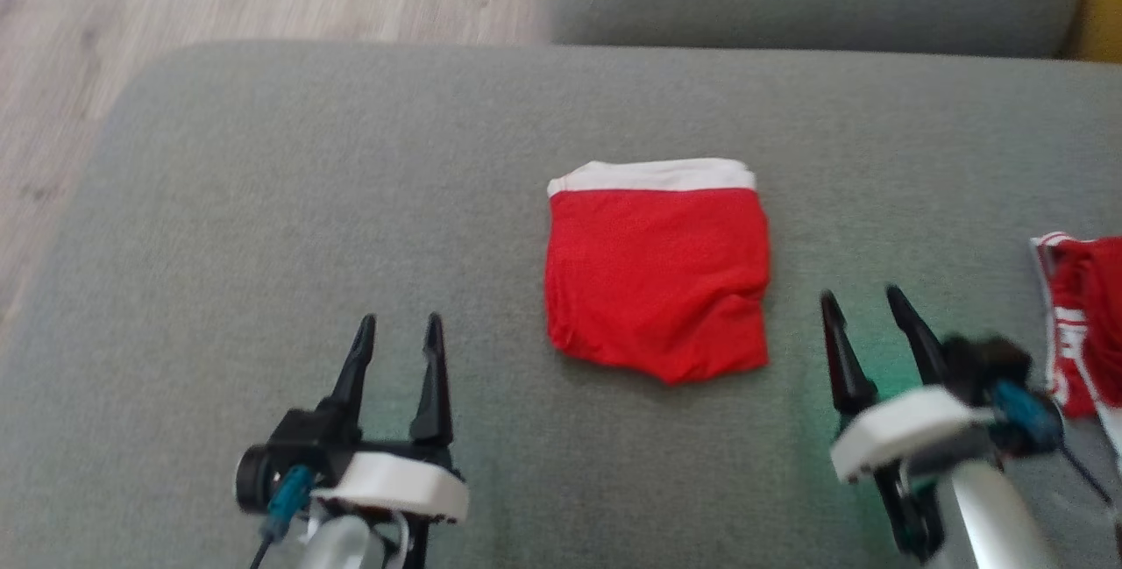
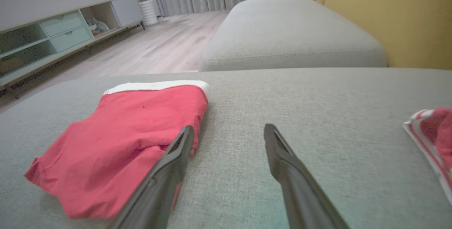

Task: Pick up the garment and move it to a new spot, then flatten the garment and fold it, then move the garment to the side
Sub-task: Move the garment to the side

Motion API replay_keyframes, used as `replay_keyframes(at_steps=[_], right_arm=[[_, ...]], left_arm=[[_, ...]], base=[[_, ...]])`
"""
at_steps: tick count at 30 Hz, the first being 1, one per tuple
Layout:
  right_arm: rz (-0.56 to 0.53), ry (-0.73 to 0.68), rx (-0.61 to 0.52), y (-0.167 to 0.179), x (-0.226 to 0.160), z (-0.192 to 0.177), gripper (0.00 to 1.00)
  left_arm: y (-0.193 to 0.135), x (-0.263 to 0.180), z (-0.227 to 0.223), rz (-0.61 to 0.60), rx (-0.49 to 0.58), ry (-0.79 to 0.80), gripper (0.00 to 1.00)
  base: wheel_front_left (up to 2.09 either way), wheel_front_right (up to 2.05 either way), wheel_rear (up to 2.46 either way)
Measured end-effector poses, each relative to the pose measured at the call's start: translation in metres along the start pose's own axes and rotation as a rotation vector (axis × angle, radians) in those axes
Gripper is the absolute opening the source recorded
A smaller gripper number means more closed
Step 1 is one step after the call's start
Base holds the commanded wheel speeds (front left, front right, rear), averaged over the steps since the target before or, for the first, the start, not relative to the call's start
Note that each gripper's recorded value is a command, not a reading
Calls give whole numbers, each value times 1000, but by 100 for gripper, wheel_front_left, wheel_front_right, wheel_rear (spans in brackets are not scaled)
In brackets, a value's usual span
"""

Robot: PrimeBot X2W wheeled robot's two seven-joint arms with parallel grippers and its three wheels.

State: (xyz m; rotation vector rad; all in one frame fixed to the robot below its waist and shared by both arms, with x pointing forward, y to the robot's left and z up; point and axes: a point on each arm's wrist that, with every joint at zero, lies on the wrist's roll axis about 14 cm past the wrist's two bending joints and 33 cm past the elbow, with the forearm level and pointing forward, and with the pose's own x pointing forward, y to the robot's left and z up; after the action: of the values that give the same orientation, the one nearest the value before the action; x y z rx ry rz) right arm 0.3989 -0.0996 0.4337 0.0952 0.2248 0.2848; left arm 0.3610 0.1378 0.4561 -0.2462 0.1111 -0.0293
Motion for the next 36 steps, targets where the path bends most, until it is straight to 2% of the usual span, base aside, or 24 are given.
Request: replay_keyframes(at_steps=[7, 9, 14, 18, 19, 20, 21, 28, 33, 36], right_arm=[[87, 160, 37, 26, 43, -19, 100], [111, 209, 83, 35, 51, -27, 100], [148, 342, 88, 46, 66, -51, 100], [170, 397, 104, 53, 79, -55, 100], [177, 404, 93, 54, 82, -55, 92], [188, 409, 77, 56, 84, -54, 48], [198, 412, 51, 58, 84, -54, 0], [223, 375, -101, 54, 75, -50, 0], [220, 343, -155, 46, 65, -41, 0], [212, 314, -240, 29, 52, -30, 0]], left_arm=[[3, 8, -1, 12, 5, 11, 100], [8, 8, -3, 38, 2, 17, 100], [15, 7, -5, 65, 4, 26, 100], [24, 5, -4, 99, -15, 27, 100], [26, 4, -4, 108, -28, 26, 100], [27, 4, -4, 110, -28, 26, 100], [27, 3, -4, 110, -27, 25, 100], [19, 2, 2, 84, -20, 6, 100], [4, 2, 8, 27, -35, -10, 100], [-18, 3, 9, -42, -26, -14, 100]], base=[[0, 0, 0], [0, 0, 0], [0, 0, 0], [0, 0, 0], [0, 0, 0], [0, 0, 0], [0, 0, 0], [0, 0, 0], [0, 0, 0], [0, 0, 0]])
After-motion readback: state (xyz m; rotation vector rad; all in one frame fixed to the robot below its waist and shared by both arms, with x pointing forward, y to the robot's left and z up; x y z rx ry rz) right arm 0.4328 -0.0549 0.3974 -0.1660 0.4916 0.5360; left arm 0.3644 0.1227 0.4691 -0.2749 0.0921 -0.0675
